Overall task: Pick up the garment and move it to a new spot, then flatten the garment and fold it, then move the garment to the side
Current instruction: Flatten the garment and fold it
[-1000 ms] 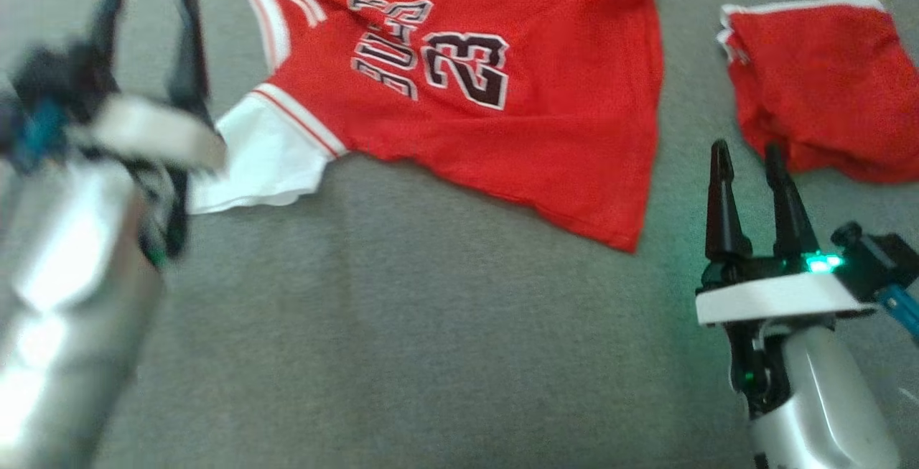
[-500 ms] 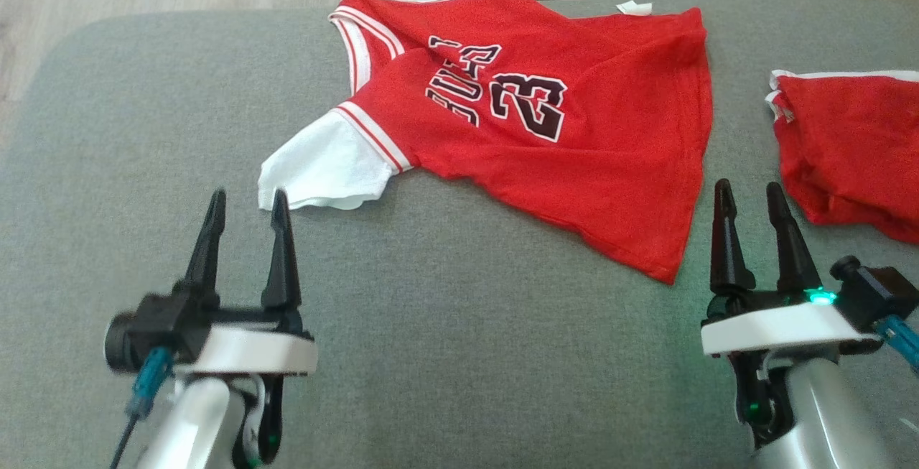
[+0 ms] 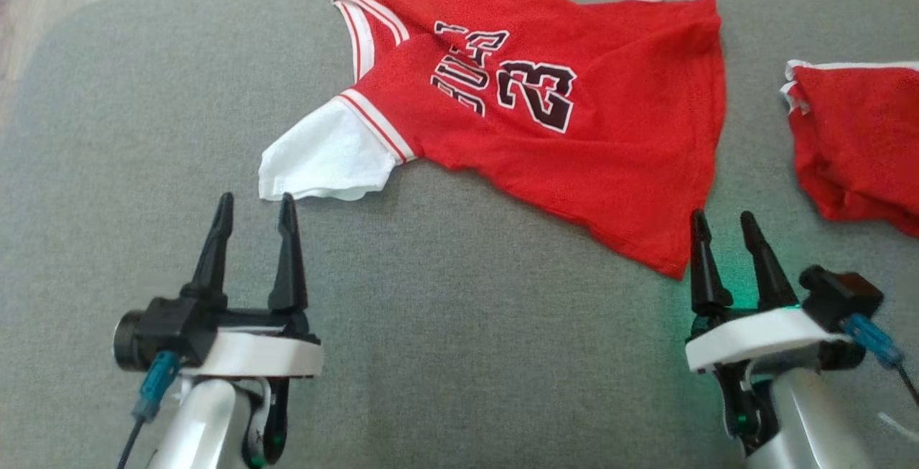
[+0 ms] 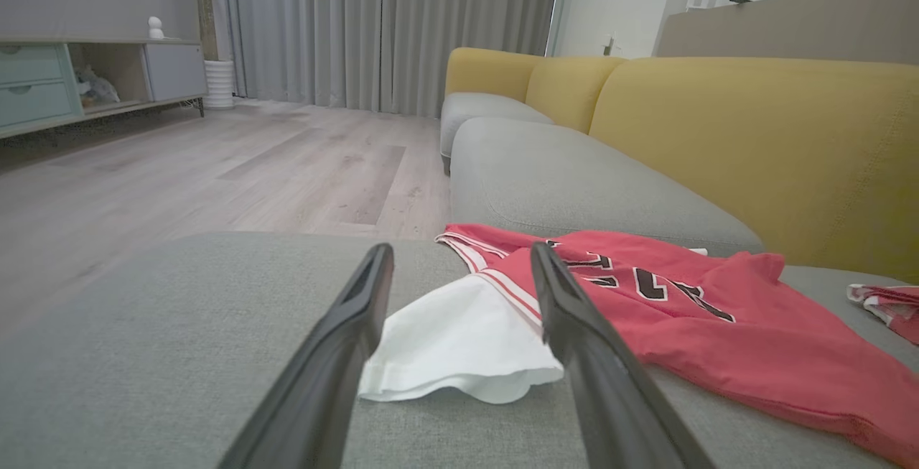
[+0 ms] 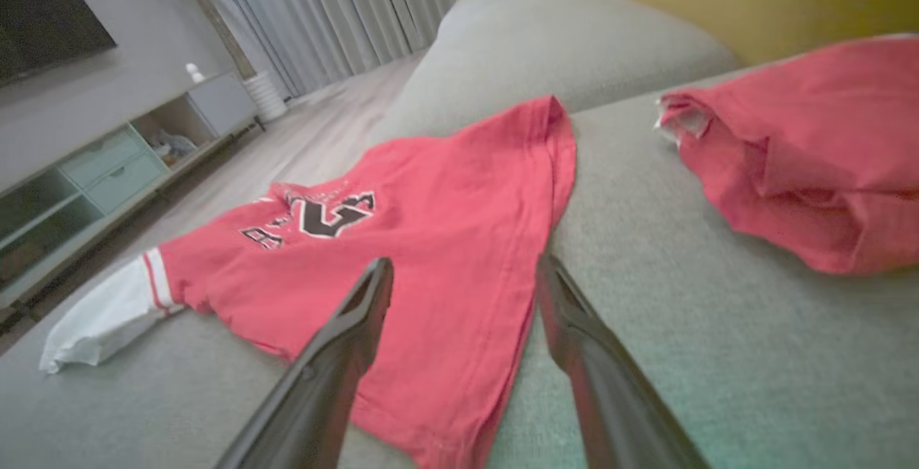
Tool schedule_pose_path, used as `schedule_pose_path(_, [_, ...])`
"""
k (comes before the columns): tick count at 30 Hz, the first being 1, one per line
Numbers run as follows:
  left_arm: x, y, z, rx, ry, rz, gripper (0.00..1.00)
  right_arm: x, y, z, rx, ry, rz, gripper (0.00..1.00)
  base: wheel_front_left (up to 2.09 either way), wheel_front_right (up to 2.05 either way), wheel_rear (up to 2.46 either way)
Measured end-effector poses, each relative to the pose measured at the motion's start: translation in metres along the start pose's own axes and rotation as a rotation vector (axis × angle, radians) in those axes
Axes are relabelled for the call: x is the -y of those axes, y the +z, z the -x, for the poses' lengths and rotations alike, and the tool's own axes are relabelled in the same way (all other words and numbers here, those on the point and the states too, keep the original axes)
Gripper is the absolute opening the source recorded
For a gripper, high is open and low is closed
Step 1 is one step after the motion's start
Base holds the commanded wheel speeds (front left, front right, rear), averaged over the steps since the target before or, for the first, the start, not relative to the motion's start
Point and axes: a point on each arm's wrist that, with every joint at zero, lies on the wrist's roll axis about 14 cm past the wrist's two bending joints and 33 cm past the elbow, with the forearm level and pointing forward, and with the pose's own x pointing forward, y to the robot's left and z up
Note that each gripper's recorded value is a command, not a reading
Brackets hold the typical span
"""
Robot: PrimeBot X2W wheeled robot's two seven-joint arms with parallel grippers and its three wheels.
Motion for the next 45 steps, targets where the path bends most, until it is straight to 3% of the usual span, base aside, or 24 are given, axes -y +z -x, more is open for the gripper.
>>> schedule_pose_path(10, [-0.002, -0.007, -0.006, -0.014, -0.001, -0.008, 1.00, 0.006, -0.057, -0.012, -0.247, -0.016, -0.002, 1.00, 0.00, 0.00, 0.00])
schedule_pose_path(17, [-0.009, -0.004, -0.006, -0.002, 0.016, -0.021, 1.00, -0.002, -0.064, -0.027, -0.292, 0.016, 0.030, 1.00, 0.00, 0.00, 0.00])
schedule_pose_path(18, [-0.009, -0.003, -0.006, 0.000, 0.016, -0.022, 1.00, -0.004, -0.064, -0.028, -0.296, 0.022, 0.034, 0.89, 0.00, 0.00, 0.00])
schedule_pose_path(19, [-0.010, -0.003, -0.006, 0.001, 0.017, -0.024, 1.00, -0.004, -0.064, -0.028, -0.298, 0.026, 0.037, 0.05, 0.00, 0.00, 0.00])
schedule_pose_path(20, [-0.010, -0.002, -0.006, 0.002, 0.017, -0.025, 1.00, -0.005, -0.064, -0.029, -0.297, 0.028, 0.046, 0.00, 0.00, 0.00, 0.00])
schedule_pose_path(22, [-0.010, -0.001, -0.006, 0.008, 0.016, -0.022, 1.00, -0.003, -0.063, -0.027, -0.297, 0.026, 0.069, 0.00, 0.00, 0.00, 0.00])
schedule_pose_path(32, [0.008, 0.011, -0.008, 0.045, -0.031, -0.019, 1.00, 0.070, -0.009, -0.003, -0.160, -0.203, 0.142, 0.00, 0.00, 0.00, 0.00])
schedule_pose_path(38, [0.015, 0.010, -0.006, 0.042, -0.051, -0.020, 1.00, 0.085, -0.003, 0.018, -0.173, -0.252, 0.157, 0.00, 0.00, 0.00, 0.00])
schedule_pose_path(39, [0.015, 0.011, -0.006, 0.043, -0.055, -0.018, 1.00, 0.085, -0.002, 0.019, -0.171, -0.255, 0.157, 0.45, 0.00, 0.00, 0.00])
schedule_pose_path(40, [0.016, 0.011, -0.006, 0.044, -0.055, -0.017, 1.00, 0.086, 0.001, 0.020, -0.164, -0.256, 0.157, 1.00, 0.00, 0.00, 0.00])
schedule_pose_path(45, [0.019, 0.005, -0.007, 0.025, -0.069, -0.020, 1.00, 0.082, 0.027, 0.017, -0.050, -0.248, 0.155, 1.00, 0.00, 0.00, 0.00])
